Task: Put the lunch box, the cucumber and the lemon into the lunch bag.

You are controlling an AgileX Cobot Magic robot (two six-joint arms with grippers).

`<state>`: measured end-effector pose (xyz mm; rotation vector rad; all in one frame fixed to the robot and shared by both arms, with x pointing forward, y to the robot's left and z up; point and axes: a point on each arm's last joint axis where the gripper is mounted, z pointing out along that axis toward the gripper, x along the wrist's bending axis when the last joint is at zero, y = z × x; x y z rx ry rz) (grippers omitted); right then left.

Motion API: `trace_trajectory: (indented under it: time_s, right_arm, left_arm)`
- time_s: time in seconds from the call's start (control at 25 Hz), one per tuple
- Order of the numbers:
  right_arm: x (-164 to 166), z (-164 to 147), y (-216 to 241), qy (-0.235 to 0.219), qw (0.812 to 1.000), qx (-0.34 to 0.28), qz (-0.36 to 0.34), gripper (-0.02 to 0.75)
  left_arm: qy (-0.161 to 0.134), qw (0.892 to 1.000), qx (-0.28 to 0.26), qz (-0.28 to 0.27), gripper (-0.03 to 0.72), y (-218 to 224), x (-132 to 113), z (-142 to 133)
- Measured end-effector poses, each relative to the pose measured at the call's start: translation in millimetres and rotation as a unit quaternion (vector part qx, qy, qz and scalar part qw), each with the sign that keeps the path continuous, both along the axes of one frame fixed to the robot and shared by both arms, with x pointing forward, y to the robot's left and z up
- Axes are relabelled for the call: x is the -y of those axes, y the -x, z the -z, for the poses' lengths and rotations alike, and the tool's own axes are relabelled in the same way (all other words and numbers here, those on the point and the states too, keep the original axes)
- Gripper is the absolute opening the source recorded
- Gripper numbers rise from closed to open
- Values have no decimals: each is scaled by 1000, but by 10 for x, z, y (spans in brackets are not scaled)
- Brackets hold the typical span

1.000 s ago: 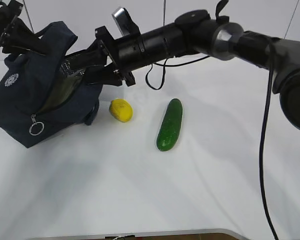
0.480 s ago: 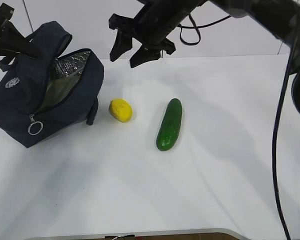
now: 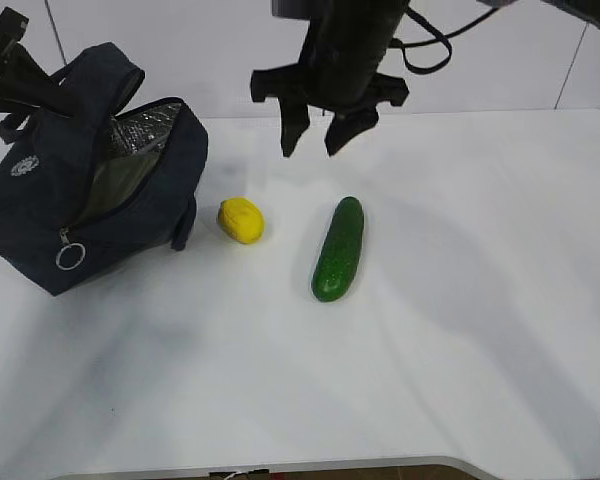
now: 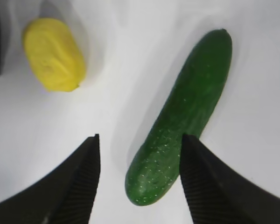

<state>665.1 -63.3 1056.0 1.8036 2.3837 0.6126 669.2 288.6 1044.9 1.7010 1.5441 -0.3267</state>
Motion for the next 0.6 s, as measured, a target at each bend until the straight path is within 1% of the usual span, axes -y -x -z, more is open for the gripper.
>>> trace_trajectory:
  time_s: [0.08, 0.2, 0.36, 0.6]
  right_arm:
    - [32, 169, 38, 16, 999, -30, 19, 439]
    - [69, 316, 63, 30, 997, -55, 52, 439]
    - [91, 379, 47, 37, 993, -62, 89, 440]
    - [85, 578, -1, 53, 990, -76, 104, 440]
  left_arm:
    - [0, 1000, 0, 0, -13, 0, 0, 0]
    - [0, 1000, 0, 0, -13, 0, 0, 0]
    - [-1, 1000, 0, 0, -13, 0, -1, 1]
    - [-1, 1000, 0, 0, -13, 0, -3, 1]
